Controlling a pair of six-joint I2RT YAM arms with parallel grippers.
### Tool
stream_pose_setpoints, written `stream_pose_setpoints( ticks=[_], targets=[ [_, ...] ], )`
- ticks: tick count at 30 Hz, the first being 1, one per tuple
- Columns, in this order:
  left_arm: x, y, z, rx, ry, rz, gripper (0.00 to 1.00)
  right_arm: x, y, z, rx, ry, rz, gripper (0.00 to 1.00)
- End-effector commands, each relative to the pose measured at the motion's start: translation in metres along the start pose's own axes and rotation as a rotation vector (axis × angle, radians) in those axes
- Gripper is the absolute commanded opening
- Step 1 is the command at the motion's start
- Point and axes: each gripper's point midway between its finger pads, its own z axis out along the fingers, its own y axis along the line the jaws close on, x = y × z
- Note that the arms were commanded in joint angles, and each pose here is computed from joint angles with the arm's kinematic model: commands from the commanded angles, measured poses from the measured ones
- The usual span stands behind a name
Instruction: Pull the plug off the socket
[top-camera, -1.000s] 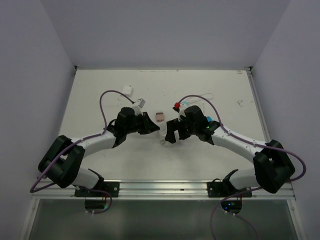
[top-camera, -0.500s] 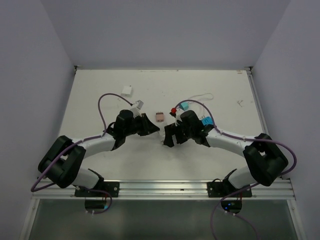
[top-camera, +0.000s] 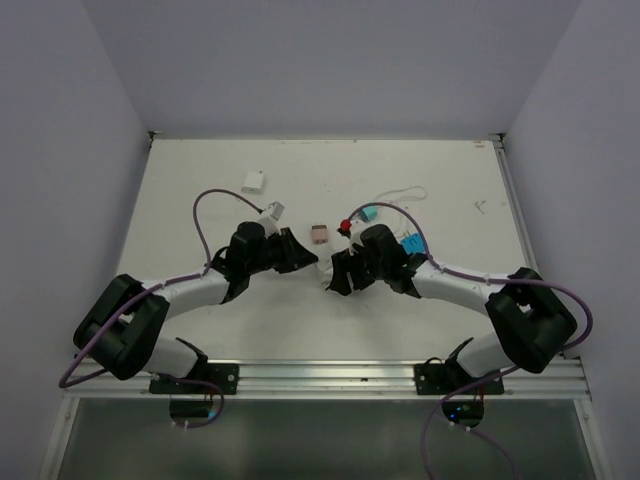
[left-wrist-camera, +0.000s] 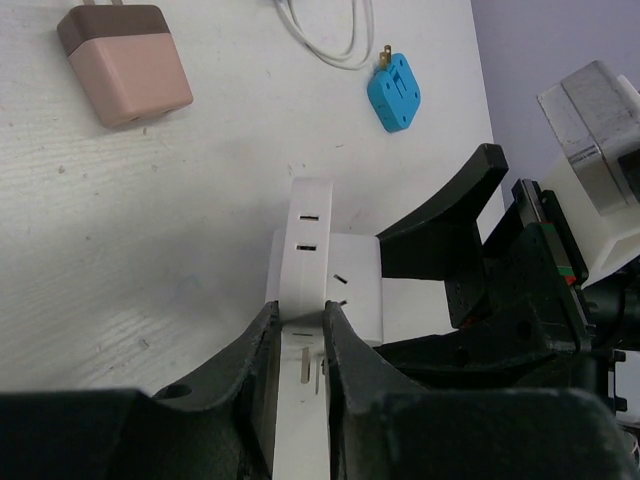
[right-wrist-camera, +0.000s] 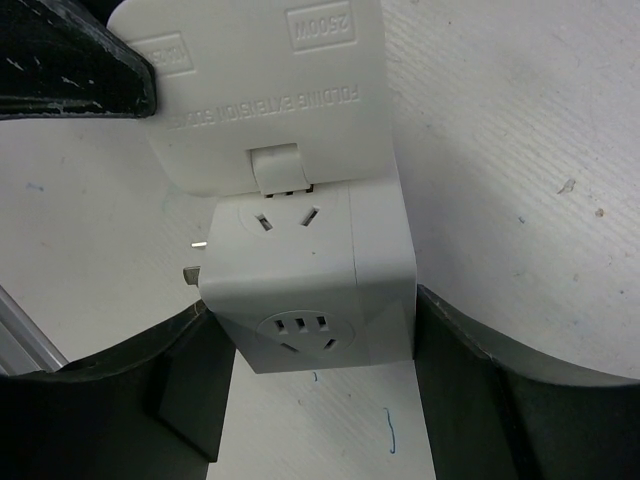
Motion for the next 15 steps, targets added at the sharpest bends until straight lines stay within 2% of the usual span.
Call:
stream_pose_setpoints(
  ticks=[1,3,4,7,11,15],
  targets=[
    [-0.015,-0.018,-0.005,0.057,-0.047,0.023,0.28,-0.004,-0.009,-0.004,0.039,-0.026,-0.045,0.08],
    [-0.017,-0.02,-0.004,0.056,-0.039,0.044,0.53,-0.005,-0.009,-0.006,0.038,-0.031,-0.064,0.02],
    [-0.014,-0.018,-0.004,0.049,-0.024,0.052,0.7,0.001,-0.009,-0.007,0.039,-0.007,-0.069,0.0],
    [-0.014,-0.018,-0.001,0.04,-0.001,0.061,0.86,0.002,-0.008,-0.01,0.027,-0.005,-0.092,0.0],
    [-0.011,-0.018,0.005,0.042,0.032,0.054,0.87,0.002,-0.006,-0.013,0.015,-0.007,-0.113,0.0],
    [-0.011,-0.023,0.013,0.077,0.036,0.015,0.82,0.002,-0.003,-0.011,-0.004,-0.005,-0.115,0.0]
  ],
)
